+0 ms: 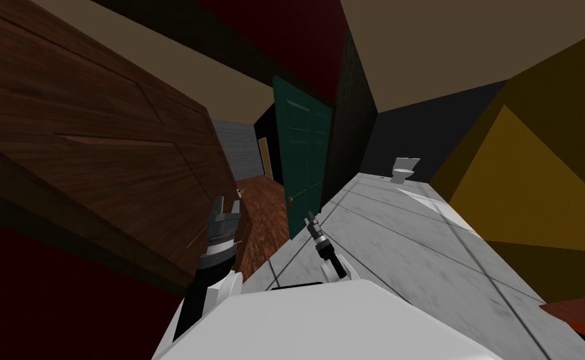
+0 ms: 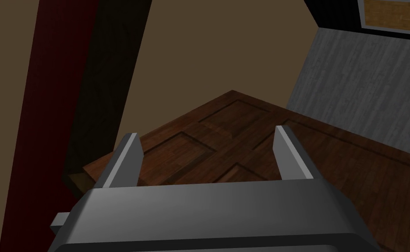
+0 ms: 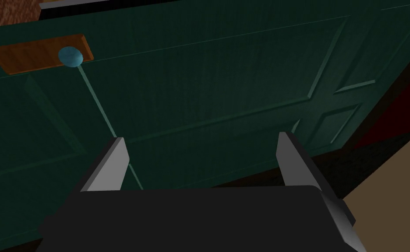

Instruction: Push the door open

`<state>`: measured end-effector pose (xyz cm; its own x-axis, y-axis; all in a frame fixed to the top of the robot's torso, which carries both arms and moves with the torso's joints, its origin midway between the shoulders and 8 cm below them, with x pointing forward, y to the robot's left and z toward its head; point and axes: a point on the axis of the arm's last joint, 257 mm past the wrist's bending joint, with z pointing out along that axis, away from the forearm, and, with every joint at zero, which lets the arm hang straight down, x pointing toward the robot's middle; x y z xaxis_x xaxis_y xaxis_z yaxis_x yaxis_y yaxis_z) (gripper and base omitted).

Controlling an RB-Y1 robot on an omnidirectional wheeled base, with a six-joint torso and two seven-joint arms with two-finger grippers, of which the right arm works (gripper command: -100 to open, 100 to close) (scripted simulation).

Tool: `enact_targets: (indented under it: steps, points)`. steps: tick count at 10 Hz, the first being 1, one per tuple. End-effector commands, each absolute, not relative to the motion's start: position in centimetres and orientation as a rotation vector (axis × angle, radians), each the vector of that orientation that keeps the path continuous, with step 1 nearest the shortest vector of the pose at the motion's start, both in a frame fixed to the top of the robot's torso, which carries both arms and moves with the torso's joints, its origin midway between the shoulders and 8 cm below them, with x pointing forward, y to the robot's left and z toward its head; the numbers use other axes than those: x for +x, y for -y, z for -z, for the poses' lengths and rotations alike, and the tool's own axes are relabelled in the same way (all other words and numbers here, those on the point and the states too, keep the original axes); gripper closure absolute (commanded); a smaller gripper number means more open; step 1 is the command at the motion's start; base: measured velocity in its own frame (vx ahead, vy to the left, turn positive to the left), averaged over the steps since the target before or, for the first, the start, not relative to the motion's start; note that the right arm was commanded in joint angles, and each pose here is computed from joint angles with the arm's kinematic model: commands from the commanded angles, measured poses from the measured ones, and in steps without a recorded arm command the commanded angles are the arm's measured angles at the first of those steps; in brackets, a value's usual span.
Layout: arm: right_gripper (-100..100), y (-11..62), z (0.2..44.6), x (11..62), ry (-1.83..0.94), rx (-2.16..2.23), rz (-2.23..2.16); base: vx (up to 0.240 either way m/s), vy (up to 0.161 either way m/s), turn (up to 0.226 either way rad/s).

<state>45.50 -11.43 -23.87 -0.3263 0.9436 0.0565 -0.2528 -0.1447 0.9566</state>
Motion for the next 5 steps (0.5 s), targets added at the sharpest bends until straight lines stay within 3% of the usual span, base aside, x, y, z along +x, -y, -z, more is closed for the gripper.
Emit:
enact_targets:
  steps: [1, 5]
  points:
    - [-100, 10.6, 25.1, 45.6, -1.202, 0.901, -1.646, 0.104, -0.034, -0.013]
    - [-100, 8.6, 27.8, 45.3, -1.283, 0.894, -1.662, 0.104, -0.023, -0.01]
